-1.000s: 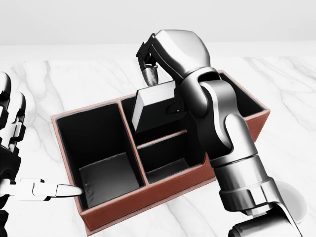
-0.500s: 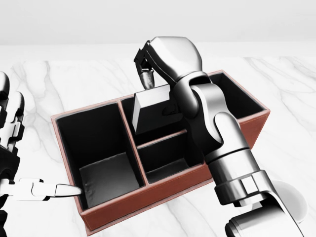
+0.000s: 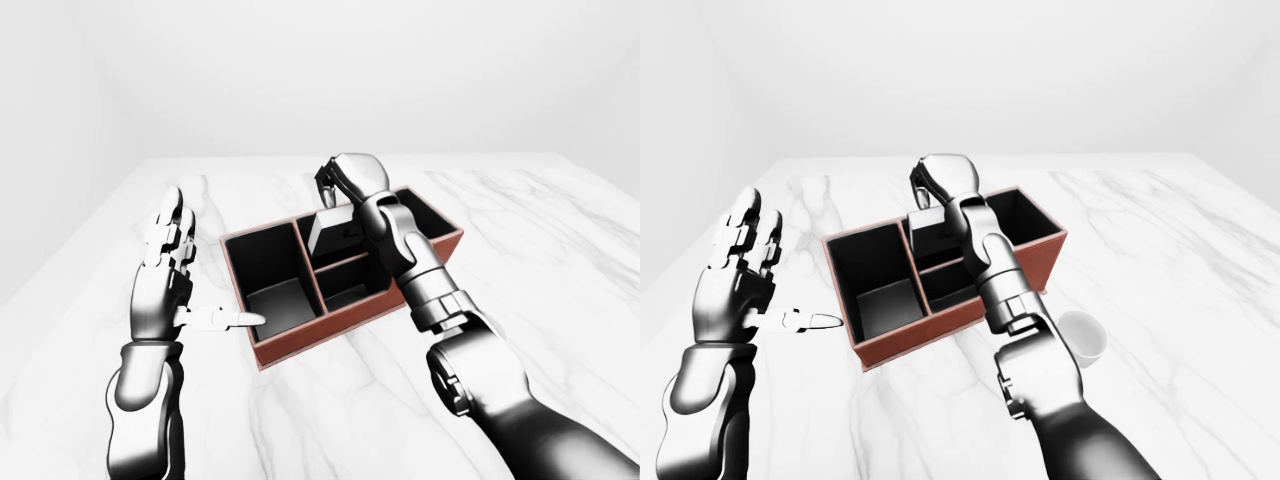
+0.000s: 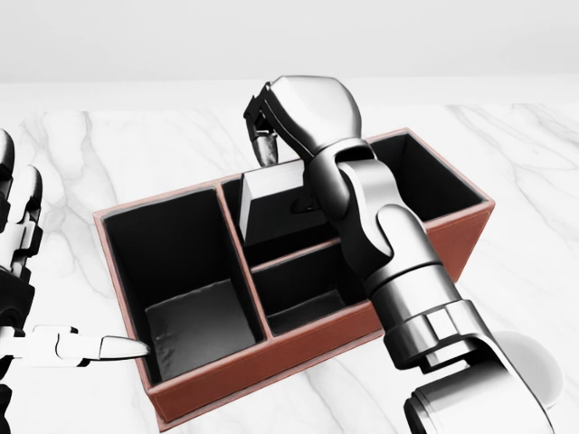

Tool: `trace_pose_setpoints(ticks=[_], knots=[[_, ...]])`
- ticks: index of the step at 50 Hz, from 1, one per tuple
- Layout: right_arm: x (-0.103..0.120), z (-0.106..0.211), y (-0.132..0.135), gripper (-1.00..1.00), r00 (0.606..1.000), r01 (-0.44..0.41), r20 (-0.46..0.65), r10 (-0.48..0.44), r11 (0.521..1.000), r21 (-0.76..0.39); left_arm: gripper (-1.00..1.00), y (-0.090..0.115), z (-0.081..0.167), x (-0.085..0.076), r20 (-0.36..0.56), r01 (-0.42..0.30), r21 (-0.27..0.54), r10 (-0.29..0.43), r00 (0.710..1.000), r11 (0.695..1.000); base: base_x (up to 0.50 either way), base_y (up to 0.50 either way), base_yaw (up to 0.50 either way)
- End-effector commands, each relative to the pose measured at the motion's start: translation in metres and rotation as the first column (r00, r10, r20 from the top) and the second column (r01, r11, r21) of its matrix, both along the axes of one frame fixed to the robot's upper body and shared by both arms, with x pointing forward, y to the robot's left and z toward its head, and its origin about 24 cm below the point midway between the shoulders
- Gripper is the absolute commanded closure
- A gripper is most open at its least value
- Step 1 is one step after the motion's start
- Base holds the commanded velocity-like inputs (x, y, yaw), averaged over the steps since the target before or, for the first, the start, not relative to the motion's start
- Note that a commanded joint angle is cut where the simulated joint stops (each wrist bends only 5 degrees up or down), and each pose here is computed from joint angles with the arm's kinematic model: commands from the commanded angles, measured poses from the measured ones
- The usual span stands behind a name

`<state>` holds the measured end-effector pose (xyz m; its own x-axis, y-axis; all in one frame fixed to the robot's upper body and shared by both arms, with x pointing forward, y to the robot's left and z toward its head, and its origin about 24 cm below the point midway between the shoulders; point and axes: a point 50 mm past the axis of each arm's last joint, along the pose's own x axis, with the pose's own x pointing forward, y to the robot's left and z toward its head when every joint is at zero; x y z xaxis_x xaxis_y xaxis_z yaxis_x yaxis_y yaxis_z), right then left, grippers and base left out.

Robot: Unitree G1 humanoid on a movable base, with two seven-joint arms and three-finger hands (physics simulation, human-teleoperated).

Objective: Pick up the book and place it in the front compartment of the caddy.

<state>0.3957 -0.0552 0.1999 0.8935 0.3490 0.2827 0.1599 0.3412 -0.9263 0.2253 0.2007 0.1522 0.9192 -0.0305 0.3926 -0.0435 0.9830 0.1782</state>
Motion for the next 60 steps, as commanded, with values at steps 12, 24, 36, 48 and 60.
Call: trace_pose_setpoints(ticks=[12,24,36,48,60], knots=[[0.009,0.0,-0.004,1.0,0.998,0.051,0.028,-0.051,0.998,0.027,-1.0,0.0,-0.001,0.0,-0.003,0.0,0.001,0.0,1.0,1.0,0.0,0.0,0.0],[0.012,-0.005,-0.001,1.0,0.997,0.067,0.032,-0.068,0.998,0.018,-1.0,0.0,0.0,0.001,-0.002,-0.001,0.001,0.001,1.0,1.0,0.0,0.0,0.0],[0.012,-0.013,0.003,1.0,0.997,0.073,0.039,-0.073,0.997,-0.001,-1.0,0.001,0.001,0.0,0.003,-0.005,0.001,0.005,1.0,1.0,0.0,0.0,0.0],[0.013,-0.018,0.002,1.0,0.995,0.091,0.042,-0.09,0.996,-0.016,-1.0,0.0,0.0,0.0,0.001,-0.004,0.001,0.004,1.0,1.0,0.0,0.0,0.0],[0.013,-0.025,0.001,1.0,0.993,0.106,0.05,-0.104,0.994,-0.028,-1.0,0.0,-0.001,0.001,-0.005,-0.004,0.0,0.004,1.0,1.0,0.0,0.0,0.0]])
